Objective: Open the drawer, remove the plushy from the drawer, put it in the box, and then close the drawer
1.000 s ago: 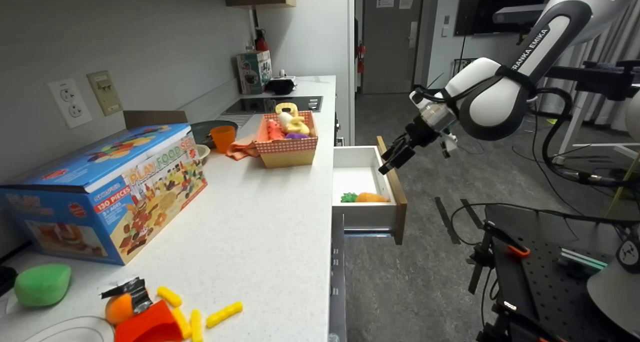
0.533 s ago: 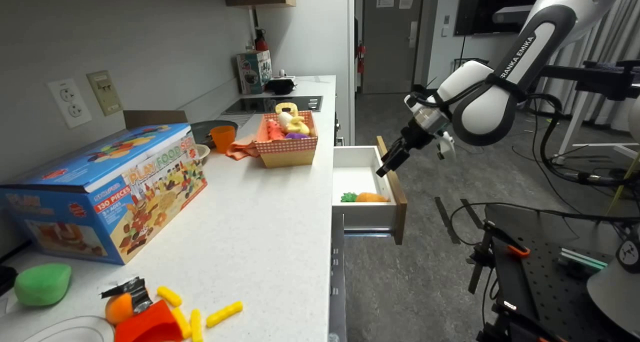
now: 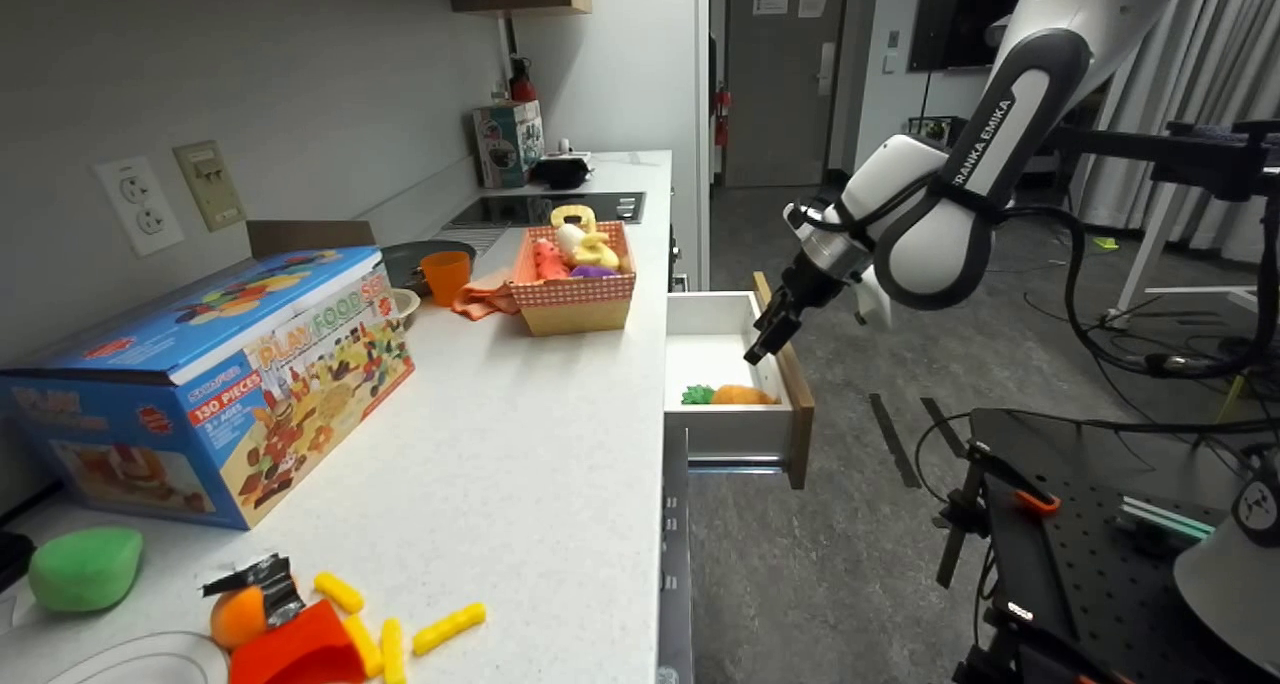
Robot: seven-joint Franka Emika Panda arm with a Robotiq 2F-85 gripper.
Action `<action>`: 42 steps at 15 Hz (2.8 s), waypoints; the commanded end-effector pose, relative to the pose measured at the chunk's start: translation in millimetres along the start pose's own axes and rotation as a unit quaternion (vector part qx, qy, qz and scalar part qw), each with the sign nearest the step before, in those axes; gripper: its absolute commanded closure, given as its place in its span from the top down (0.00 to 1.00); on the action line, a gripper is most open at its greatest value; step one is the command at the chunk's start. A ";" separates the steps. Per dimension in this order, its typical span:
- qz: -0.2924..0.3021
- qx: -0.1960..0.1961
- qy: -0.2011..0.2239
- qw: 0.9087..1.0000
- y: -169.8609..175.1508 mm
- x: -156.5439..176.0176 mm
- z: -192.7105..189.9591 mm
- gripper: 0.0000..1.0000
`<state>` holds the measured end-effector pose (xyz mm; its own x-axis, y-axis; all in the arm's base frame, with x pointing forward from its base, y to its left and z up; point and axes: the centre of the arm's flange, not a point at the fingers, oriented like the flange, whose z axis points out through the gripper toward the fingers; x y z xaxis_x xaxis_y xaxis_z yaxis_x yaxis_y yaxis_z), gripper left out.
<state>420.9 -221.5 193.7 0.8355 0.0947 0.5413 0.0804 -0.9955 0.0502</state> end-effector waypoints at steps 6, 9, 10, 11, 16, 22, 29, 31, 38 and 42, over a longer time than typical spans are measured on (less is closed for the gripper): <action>0.001 -0.048 -0.086 0.995 -6.0 8.7 12.1 1.00; -0.003 -0.056 -0.120 0.991 -6.6 8.2 11.7 1.00; -0.005 -0.056 -0.132 0.990 -7.0 7.9 12.0 1.00; -0.009 -0.053 -0.144 0.988 -7.5 7.9 12.9 1.00; -0.027 -0.038 -0.169 0.984 -12.2 11.4 17.4 1.00; -0.025 -0.043 -0.153 0.987 -5.2 7.5 16.8 1.00; -0.067 -0.092 -0.130 0.985 4.6 -22.2 -2.0 1.00; -0.088 -0.110 -0.117 0.983 13.5 -24.7 -6.4 1.00; -0.169 -0.145 -0.079 0.972 29.4 -27.0 -18.4 1.00; -0.182 -0.086 -0.068 0.977 8.9 -28.4 -13.8 1.00</action>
<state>396.3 -243.7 194.8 0.8562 0.3975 0.3301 0.2443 -0.8743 0.4194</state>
